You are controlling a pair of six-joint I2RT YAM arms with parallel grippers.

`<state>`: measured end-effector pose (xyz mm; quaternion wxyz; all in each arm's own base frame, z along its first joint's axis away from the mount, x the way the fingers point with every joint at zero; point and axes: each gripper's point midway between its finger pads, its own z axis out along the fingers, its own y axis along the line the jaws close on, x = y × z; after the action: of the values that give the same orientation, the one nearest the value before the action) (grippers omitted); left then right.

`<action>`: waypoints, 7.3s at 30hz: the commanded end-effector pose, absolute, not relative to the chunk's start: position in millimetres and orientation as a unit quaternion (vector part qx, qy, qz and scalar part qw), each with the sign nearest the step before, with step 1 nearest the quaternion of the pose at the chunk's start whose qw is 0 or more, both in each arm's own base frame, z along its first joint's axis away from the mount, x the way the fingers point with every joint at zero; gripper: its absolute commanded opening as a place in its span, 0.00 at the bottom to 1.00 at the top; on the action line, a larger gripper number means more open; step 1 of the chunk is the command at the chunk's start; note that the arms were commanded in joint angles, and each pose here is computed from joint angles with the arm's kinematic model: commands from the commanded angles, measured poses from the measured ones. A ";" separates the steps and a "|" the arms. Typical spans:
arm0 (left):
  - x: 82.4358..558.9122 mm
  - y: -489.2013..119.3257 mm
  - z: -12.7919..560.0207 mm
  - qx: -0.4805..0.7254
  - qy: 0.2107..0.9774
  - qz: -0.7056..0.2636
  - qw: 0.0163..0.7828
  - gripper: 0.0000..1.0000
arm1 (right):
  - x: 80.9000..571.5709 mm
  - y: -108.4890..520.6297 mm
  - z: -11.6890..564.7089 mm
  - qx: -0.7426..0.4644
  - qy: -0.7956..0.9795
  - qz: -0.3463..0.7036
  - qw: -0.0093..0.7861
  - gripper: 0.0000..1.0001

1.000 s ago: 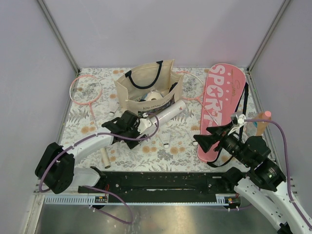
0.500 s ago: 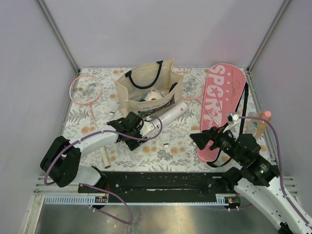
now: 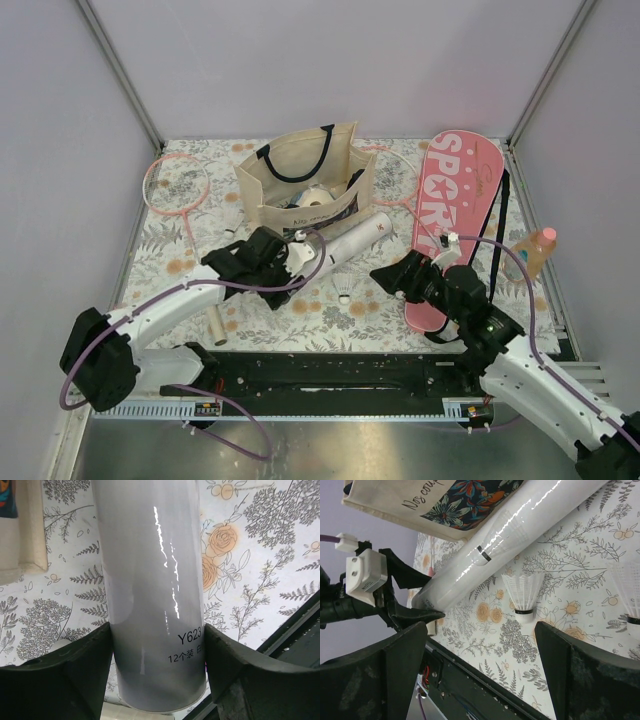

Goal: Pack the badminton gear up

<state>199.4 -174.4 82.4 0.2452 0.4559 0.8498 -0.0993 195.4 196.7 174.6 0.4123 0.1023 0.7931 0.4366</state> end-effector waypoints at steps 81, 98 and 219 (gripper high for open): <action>167.3 -202.3 400.2 0.293 0.751 -0.308 0.504 0.95 | 175.9 253.7 351.1 -0.423 0.625 0.402 0.519 0.52; 173.3 -241.6 407.0 0.315 0.779 -0.349 0.415 0.68 | 90.0 276.9 274.0 -0.469 0.614 0.556 0.306 0.50; 228.3 -189.6 121.3 -0.025 0.899 -0.294 0.324 0.00 | 175.6 204.9 316.0 -0.129 0.713 0.409 0.555 0.37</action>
<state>195.2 -175.0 114.1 0.2668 0.0087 0.9265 -0.2651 165.3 205.2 291.3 0.5186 -0.1632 0.7404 0.3952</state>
